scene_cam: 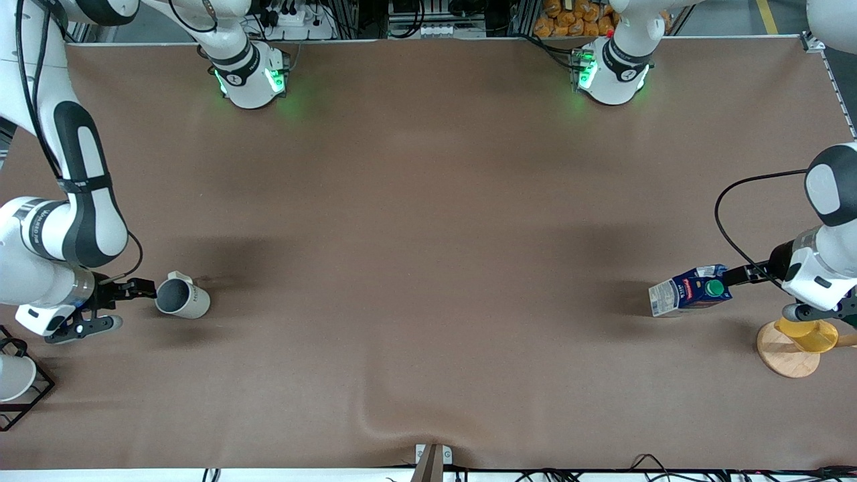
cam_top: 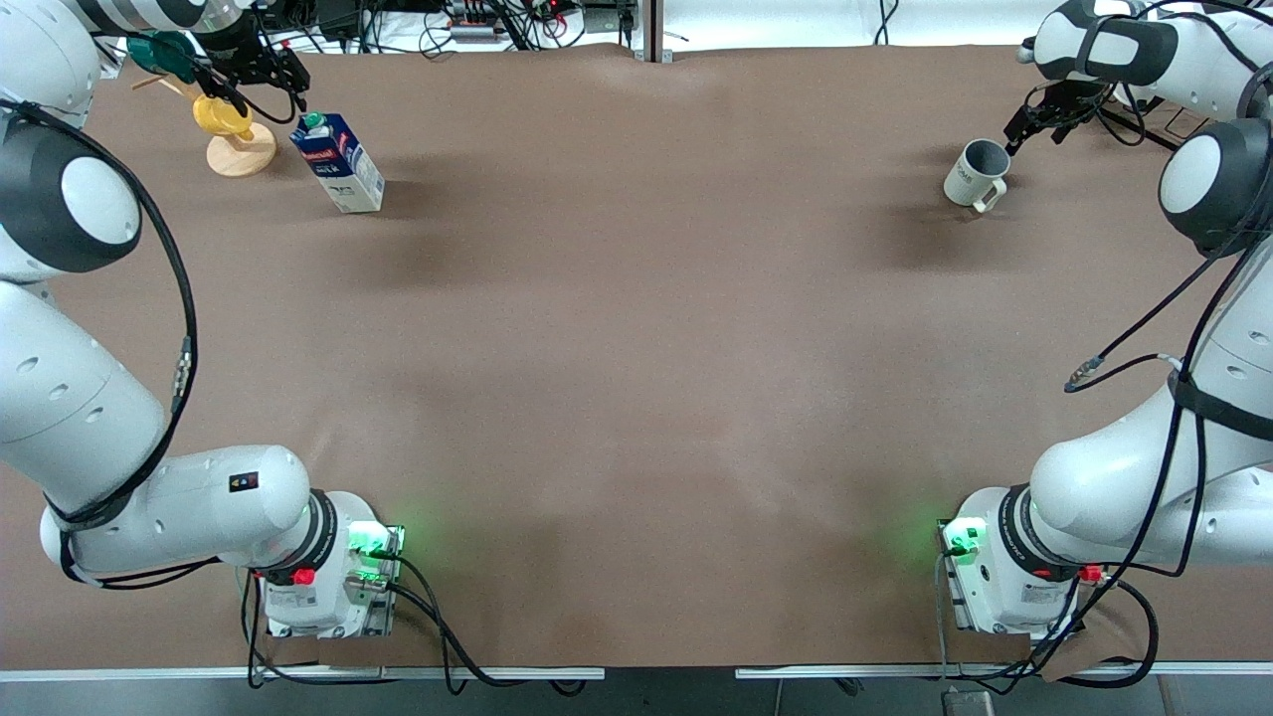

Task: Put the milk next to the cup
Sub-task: 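Grasp the white mug with the right gripper while the left gripper grasps the milk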

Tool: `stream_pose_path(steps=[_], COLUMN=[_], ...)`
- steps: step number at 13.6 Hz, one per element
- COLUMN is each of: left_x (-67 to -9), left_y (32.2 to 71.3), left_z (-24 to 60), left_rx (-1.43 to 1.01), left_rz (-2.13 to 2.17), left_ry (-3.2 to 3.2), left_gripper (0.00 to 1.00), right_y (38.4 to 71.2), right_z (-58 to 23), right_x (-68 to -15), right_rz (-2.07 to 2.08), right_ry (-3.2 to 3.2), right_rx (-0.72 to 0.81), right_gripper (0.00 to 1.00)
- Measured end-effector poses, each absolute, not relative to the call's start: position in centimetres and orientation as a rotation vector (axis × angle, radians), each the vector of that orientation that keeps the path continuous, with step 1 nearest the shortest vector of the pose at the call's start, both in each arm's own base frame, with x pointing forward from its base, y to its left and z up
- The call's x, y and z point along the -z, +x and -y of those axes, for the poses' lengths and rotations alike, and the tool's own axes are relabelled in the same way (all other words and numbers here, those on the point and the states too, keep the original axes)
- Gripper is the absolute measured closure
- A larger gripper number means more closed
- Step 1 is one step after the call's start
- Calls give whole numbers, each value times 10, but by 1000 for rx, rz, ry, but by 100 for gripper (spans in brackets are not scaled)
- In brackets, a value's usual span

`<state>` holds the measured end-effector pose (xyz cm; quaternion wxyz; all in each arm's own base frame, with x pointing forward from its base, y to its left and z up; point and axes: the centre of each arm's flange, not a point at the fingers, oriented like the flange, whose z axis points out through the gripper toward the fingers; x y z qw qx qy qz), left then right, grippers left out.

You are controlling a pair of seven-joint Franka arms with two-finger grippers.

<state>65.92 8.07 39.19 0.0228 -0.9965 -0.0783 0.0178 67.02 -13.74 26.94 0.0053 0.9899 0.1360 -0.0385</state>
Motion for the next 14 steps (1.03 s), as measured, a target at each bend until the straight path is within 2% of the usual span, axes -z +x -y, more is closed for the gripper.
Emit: stream_pose_path(steps=[5, 7, 8, 9, 14], left_x=[-378, -379, -380, -380, -370], left_y=[662, 663, 664, 664, 666], left_z=[-95, -98, -99, -100, -100], left_rx=[-58, -50, -37, -30, -41], left_rz=[266, 256, 252, 252, 252], left_ry=[-3082, -3067, -3061, -3060, -3061], left_gripper=[0, 0, 0, 0, 0], right_y=[670, 668, 668, 668, 674], right_z=[120, 119, 119, 118, 105], right_x=[-262, -259, -257, -257, -269], right_rz=[-419, -414, -414, -413, -447], right_ry=[3151, 3154, 3154, 3158, 3158], right_rx=[118, 113, 110, 108, 83], right_gripper=[66, 86, 86, 95, 96])
